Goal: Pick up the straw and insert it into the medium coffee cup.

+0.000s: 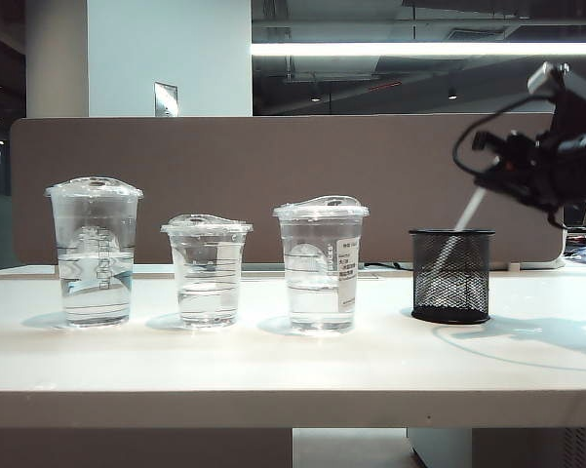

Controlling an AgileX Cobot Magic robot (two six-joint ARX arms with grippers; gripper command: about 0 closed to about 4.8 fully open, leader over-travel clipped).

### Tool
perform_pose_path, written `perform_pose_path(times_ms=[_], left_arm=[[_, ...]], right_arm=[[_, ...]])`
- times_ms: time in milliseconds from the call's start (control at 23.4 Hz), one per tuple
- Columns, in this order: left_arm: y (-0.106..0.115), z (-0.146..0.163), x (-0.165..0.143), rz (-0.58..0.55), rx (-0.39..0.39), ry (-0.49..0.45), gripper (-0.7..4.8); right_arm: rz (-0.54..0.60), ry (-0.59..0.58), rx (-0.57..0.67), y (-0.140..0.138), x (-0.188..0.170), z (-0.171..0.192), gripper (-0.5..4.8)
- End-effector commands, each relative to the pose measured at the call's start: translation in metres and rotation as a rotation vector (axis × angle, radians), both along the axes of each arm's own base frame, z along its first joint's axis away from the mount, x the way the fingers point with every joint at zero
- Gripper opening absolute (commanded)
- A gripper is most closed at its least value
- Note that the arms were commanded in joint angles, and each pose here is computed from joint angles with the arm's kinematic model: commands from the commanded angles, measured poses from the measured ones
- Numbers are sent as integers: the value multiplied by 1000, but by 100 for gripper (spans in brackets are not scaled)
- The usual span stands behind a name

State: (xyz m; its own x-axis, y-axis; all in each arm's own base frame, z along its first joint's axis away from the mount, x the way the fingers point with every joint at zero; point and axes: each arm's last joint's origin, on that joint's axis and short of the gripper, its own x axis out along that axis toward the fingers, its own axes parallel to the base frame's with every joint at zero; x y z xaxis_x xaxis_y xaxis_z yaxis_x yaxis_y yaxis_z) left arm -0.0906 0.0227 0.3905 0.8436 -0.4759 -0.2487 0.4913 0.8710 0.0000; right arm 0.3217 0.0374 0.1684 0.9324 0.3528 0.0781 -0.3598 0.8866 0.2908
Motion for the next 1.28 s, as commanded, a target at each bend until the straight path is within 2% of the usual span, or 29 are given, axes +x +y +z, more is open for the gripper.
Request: perform_pose_path(times_ms=[43, 299, 470, 513, 641, 812, 855, 1068, 1282], left_arm=[[0, 2, 0, -3, -5, -13, -4], [0, 2, 0, -3, -4, -13, -4], [0, 2, 0, -3, -4, -13, -4], [0, 2, 0, -2, -4, -13, -4], [0, 2, 0, -3, -4, -13, -4], [0, 2, 0, -2, -4, -13, -4], [0, 2, 0, -2, -4, -13, -4], [0, 1, 1, -3, -3, -9, -4], [-1, 1, 1, -3, -3, -6, -4]], right_arm=[[32, -111, 1, 1, -4, 22, -2], [52, -183, -75, 1, -18, 57, -1], [173, -175, -165, 5, -28, 96, -1], [209, -180, -184, 6, -32, 117, 0], [245, -191, -192, 6, -35, 149, 3], [307, -128, -193, 8, -32, 181, 46], [349, -76, -192, 14, -31, 193, 46], [448, -97, -273, 45, -38, 205, 44], [443, -75, -323, 70, -40, 197, 45]])
